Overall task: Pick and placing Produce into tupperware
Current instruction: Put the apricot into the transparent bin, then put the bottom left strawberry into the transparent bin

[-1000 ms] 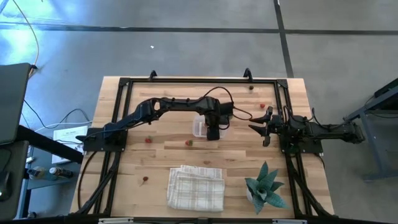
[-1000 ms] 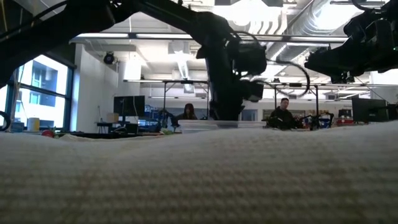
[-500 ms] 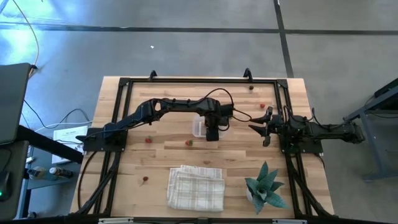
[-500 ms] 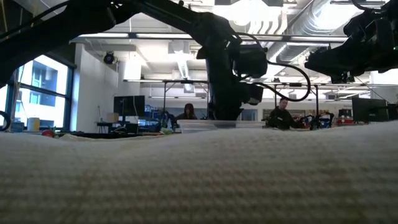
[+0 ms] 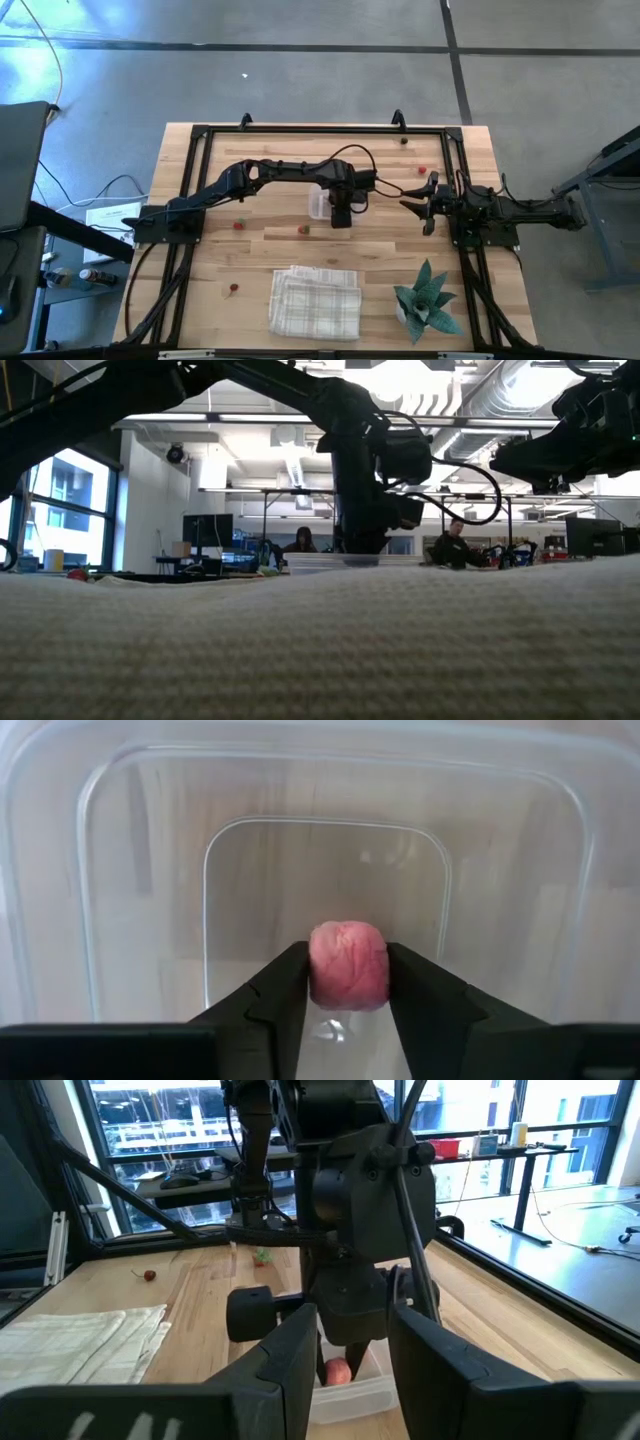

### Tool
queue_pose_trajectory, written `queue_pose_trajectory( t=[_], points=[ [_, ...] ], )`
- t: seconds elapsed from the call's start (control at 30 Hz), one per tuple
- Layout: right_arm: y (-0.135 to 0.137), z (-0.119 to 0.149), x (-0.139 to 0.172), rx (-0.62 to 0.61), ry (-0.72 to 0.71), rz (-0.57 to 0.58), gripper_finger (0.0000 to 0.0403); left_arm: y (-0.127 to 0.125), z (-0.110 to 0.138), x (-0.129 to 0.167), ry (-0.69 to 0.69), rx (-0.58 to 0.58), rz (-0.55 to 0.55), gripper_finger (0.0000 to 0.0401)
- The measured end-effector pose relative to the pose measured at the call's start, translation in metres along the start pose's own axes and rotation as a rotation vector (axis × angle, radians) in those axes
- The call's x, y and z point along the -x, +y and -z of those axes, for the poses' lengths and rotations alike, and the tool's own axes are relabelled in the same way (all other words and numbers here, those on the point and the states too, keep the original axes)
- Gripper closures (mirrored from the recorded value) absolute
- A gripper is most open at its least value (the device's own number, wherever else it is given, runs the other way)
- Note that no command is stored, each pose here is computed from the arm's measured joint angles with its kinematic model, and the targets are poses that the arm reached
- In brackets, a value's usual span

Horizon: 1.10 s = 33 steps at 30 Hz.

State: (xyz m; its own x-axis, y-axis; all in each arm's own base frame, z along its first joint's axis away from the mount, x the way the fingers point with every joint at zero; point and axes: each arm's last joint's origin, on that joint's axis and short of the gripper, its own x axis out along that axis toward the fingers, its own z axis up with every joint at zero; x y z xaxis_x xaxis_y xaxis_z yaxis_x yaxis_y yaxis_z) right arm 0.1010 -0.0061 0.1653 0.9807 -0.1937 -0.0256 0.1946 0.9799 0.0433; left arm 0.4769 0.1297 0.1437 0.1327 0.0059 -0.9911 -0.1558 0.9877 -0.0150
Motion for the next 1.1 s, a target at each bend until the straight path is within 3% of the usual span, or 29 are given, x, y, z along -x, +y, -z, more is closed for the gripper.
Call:
queue_pose_trajectory(
  t=[0.2, 0.73, 0.9, 1.1],
  points=[
    [0.0, 0.0, 0.0, 0.0, 0.0, 0.0, 0.0286, 0.0, 0.002, 0.0, 0.019, 0.007, -0.018, 0.025],
    [0.0, 0.0, 0.0, 0.0, 0.0, 0.0, 0.0286, 0.002, -0.011, 0.041, -0.041, 0.02, -0.076, 0.0274],
    [0.0, 0.0, 0.0, 0.0, 0.0, 0.0, 0.0286, 0.002, -0.006, 0.048, 0.003, 0.058, -0.094, 0.0274],
    [0.0, 0.0, 0.0, 0.0, 0.0, 0.0, 0.0286, 0.001, 0.009, 0.052, 0.154, 0.167, -0.096, 0.0274]
  ],
)
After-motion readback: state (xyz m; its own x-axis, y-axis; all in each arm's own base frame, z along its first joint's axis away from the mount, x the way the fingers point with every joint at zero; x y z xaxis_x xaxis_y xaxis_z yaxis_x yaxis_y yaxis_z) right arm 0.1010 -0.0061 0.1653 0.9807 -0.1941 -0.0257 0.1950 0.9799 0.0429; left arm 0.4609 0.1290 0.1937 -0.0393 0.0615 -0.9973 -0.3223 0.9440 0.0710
